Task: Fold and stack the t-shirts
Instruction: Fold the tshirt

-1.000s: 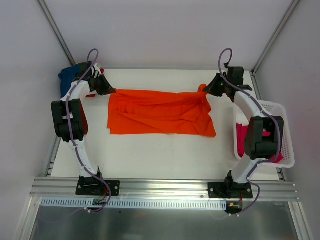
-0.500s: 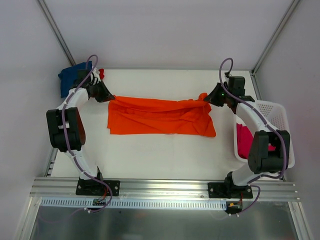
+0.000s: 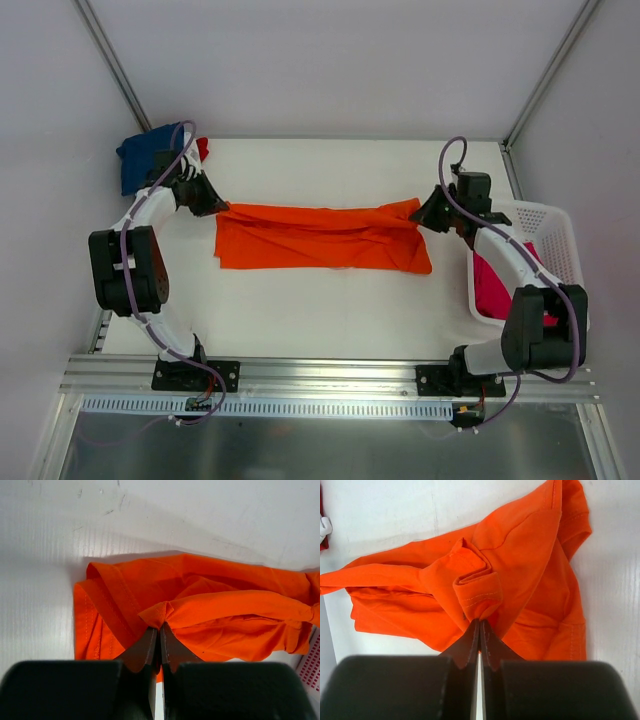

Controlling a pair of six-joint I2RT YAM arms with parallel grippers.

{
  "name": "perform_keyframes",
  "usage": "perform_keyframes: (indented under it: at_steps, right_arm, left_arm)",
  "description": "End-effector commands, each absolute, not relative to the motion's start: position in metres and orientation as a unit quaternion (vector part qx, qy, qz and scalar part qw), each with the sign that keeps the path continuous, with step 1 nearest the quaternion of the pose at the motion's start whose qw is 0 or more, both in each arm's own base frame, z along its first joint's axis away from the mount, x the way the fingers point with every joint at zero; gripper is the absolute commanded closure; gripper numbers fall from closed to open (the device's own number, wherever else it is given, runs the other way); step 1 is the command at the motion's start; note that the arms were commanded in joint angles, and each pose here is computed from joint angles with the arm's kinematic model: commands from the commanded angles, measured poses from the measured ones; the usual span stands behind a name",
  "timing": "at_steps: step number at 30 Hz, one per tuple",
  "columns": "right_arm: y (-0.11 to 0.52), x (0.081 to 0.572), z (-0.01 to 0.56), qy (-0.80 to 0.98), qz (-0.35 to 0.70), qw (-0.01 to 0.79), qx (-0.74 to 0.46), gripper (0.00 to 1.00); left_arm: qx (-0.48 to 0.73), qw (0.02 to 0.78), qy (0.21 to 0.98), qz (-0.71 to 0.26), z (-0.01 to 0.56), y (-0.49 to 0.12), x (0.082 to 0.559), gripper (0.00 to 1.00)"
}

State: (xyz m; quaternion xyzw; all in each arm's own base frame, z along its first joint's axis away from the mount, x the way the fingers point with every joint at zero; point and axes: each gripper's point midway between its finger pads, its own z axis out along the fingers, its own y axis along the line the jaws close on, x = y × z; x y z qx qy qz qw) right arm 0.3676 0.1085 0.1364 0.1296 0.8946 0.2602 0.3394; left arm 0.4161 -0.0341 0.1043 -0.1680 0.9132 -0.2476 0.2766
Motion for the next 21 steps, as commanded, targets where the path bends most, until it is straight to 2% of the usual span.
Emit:
perform_keyframes:
  at_steps: [1,7,9,17,18,21]
  right_arm:
    - [0.107,0.365,0.152,0.883,0.257,0.373,0.120,1.00]
    - [0.108,0.349,0.132,0.886,0.258,0.363,0.128,0.99]
    - [0.107,0.345,0.129,0.886,0.258,0.362,0.130,1.00]
    - [0.109,0.324,0.108,0.888,0.261,0.352,0.135,1.00]
    - [0.108,0.322,0.107,0.888,0.260,0.353,0.137,0.99]
    - [0.107,0.315,0.103,0.888,0.258,0.355,0.136,0.99]
  left_arm:
    - [-0.150,0.300,0.913,-0.233,0.115,-0.033,0.411,1.00]
    - [-0.162,0.280,0.924,-0.206,0.094,-0.031,0.398,0.99]
    - [-0.171,0.274,0.925,-0.198,0.089,-0.029,0.393,0.93]
    - [-0.210,0.268,0.930,-0.137,0.072,-0.018,0.370,0.85]
    - [-0.216,0.286,0.929,-0.089,0.075,-0.005,0.368,0.87]
    - [-0.164,0.312,0.935,-0.043,0.074,-0.006,0.360,0.92]
